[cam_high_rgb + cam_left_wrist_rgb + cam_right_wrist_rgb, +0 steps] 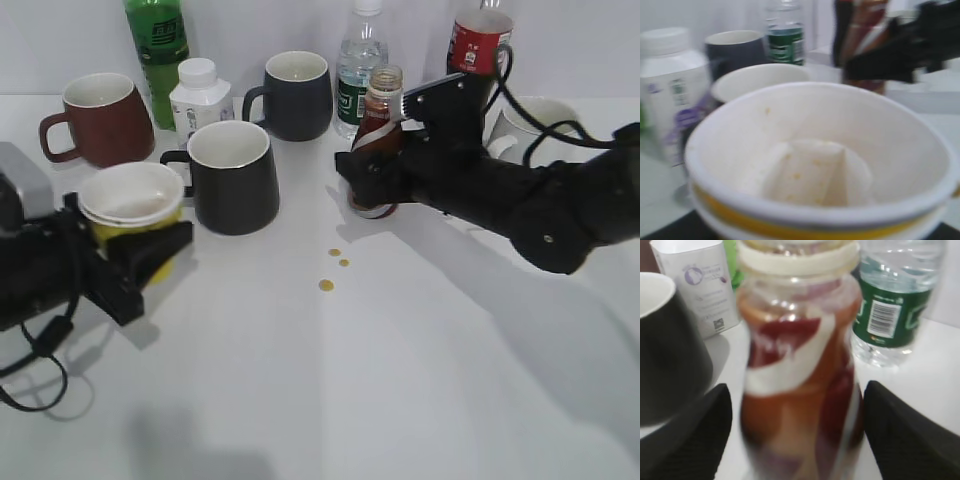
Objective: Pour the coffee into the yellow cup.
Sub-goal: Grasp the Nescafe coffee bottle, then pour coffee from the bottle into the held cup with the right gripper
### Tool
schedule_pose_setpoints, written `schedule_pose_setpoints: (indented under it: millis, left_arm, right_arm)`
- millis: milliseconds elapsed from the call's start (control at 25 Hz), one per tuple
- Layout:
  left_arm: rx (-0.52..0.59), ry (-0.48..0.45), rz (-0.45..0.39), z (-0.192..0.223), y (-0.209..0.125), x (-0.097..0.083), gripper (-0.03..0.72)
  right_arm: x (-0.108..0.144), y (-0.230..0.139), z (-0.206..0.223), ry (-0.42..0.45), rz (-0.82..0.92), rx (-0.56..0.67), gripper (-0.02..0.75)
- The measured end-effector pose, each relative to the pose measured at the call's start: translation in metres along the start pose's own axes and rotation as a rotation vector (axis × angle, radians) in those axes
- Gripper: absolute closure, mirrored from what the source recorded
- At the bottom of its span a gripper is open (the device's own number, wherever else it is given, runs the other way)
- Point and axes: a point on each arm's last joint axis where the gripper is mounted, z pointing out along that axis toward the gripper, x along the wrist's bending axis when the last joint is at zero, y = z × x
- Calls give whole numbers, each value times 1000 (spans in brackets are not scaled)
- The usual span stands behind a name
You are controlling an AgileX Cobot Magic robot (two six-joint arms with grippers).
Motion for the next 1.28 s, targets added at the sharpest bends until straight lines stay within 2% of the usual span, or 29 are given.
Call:
schedule_pose_setpoints:
  millis: [120,280,400,640,920,1120,1280]
  left_arm:
    - [-2,-61,13,5,1,-12,279]
    - [-8,-105,16,10,3,-26,279]
    - [-14,-130,20,16,4,-31,279]
    - [-14,-183,25,34,1,-38,279]
    - [-50,-243,10,62,6,-47,279]
    - [-87,-299,40,79,17,-61,279]
    - [-58,-331,84,94,24,-73,279]
  right_arm:
    - [-2,-6,11,2,11,6,146]
    - [-3,-12,17,8,10,28,238]
    - [-2,-12,17,19,0,30,237]
    - [6,-4,12,96,-106,69,237]
    - [17,43,-11,196,-478,42,237]
    - [17,65,-25,178,-752,31,237]
    - [15,68,-28,170,-899,46,237]
